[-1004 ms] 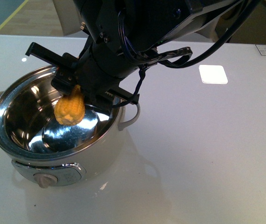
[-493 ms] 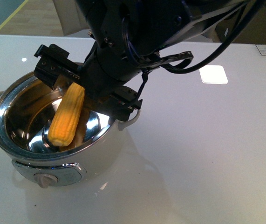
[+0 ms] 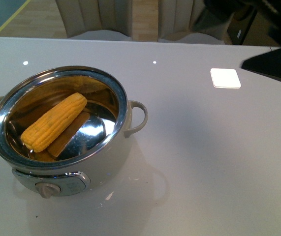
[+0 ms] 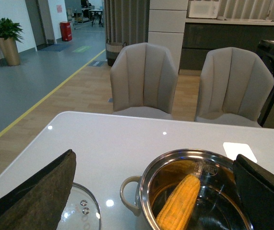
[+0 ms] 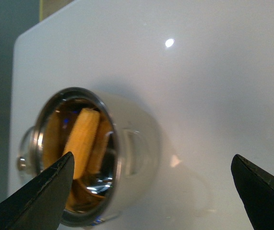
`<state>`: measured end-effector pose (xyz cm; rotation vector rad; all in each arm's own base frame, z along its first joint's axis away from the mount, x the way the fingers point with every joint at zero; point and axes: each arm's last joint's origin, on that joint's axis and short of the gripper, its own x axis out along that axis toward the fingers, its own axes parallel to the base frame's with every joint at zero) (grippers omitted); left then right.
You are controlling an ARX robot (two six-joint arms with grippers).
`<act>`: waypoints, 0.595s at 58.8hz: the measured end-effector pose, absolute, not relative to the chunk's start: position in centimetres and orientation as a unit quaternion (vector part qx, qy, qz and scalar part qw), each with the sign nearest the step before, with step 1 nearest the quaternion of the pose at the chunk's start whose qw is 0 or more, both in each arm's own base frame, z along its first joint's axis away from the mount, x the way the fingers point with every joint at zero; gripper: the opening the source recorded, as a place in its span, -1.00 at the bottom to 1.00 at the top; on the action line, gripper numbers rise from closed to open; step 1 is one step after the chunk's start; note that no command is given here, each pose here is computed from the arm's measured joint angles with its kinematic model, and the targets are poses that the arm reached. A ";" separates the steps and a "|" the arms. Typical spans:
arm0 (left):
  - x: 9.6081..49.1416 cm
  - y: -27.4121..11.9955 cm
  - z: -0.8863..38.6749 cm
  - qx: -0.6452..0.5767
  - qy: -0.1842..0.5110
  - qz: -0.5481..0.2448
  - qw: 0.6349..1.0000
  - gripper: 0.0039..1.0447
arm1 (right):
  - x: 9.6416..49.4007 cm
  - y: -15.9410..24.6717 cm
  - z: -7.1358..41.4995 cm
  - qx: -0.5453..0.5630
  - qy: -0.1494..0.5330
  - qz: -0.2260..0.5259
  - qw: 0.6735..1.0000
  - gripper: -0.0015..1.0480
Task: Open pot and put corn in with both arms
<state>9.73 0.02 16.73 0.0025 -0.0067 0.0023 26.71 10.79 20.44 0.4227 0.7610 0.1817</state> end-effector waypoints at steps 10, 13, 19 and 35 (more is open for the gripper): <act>9.7 0.0 16.7 0.001 -0.003 0.001 1.000 0.87 | 21.6 7.8 20.4 0.111 0.337 0.080 0.931 0.83; 9.7 0.0 16.7 0.001 -0.003 0.001 1.000 0.87 | 20.4 7.1 19.9 0.103 0.337 0.080 0.932 0.83; 9.7 0.0 16.7 0.001 -0.003 0.001 1.000 0.87 | 17.5 5.3 18.5 0.089 0.338 0.059 0.935 0.83; 9.7 0.0 16.7 0.001 -0.003 0.001 1.000 0.87 | 16.4 3.6 17.3 0.038 0.134 0.006 0.990 0.48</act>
